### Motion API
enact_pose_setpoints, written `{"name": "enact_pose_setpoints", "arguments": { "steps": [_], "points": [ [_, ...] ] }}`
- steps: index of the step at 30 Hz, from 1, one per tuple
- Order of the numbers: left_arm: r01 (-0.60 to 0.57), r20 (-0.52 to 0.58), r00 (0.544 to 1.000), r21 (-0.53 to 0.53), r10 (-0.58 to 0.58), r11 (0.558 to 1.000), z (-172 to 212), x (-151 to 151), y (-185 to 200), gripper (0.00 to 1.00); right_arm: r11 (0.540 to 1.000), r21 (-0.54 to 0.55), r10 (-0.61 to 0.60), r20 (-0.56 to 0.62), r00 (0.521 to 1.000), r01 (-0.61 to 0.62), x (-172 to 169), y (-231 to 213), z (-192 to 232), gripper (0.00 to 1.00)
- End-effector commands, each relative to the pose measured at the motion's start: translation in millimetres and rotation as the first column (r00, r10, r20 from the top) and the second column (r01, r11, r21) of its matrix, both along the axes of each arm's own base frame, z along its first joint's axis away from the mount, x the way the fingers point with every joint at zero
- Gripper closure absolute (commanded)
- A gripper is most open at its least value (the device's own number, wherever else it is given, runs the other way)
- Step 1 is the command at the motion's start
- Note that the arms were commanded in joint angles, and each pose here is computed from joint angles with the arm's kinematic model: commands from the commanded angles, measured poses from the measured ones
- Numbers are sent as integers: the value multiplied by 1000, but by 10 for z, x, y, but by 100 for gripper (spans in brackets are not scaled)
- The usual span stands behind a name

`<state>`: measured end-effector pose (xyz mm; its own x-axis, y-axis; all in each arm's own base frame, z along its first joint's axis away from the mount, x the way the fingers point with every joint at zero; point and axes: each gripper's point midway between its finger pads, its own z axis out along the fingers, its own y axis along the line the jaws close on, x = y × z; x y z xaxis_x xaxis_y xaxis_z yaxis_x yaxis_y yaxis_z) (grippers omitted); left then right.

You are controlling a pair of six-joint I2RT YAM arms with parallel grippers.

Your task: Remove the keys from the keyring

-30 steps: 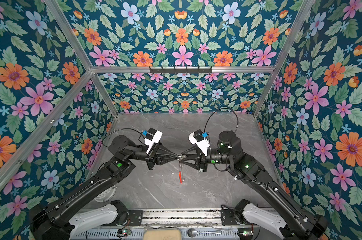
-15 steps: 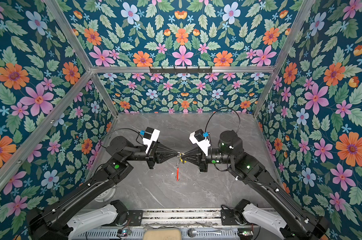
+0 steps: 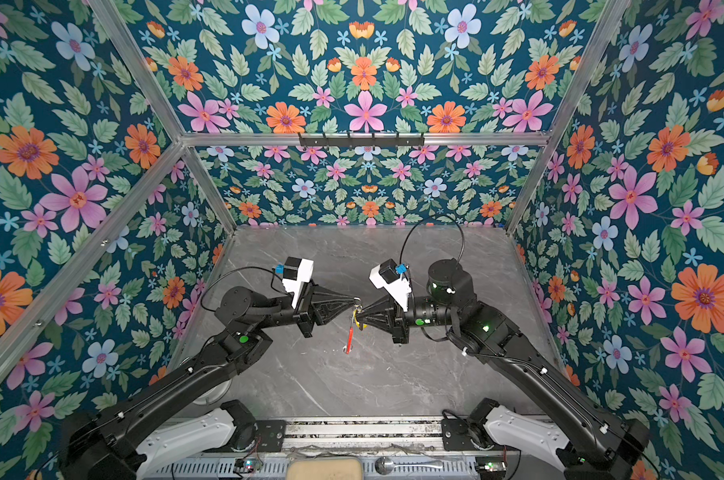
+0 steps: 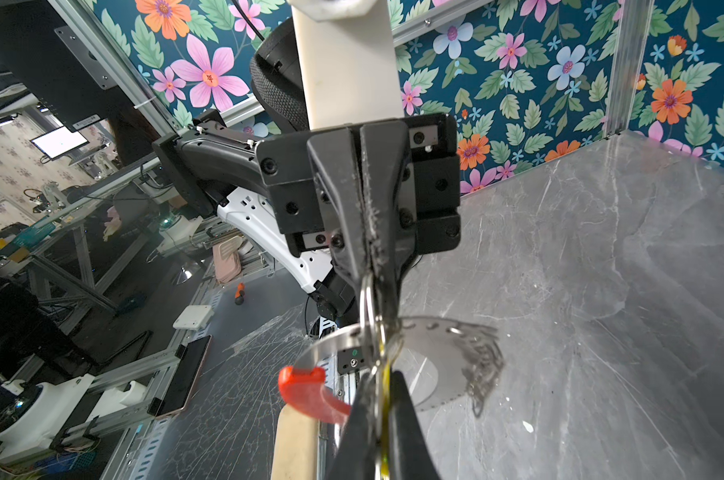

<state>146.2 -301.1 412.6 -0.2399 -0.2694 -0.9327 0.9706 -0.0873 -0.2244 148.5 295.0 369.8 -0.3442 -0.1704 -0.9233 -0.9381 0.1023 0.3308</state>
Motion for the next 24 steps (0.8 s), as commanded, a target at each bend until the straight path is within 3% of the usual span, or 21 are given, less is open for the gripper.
{"name": "enact_pose_setpoints", "arguments": {
  "steps": [1,14,15,19,24],
  "points": [
    [-22,48,998,-128,29,992,267,-16,101,100,1000,-21,12,-6,1000,-12,-20,54,-65,100],
    [12,62,998,-136,-4,991,252,-84,115,100,998,-31,-60,-11,998,60,81,45,-139,100],
    [20,65,998,-131,-11,991,242,-95,110,100,998,-26,-65,-5,998,65,82,36,-120,96],
    [36,76,997,-116,-27,993,211,-120,99,100,997,-16,-76,23,997,76,63,-9,-48,61],
    [16,76,997,-95,-9,995,136,-87,78,100,993,27,-121,115,986,119,8,-157,98,48]
  ]
}}
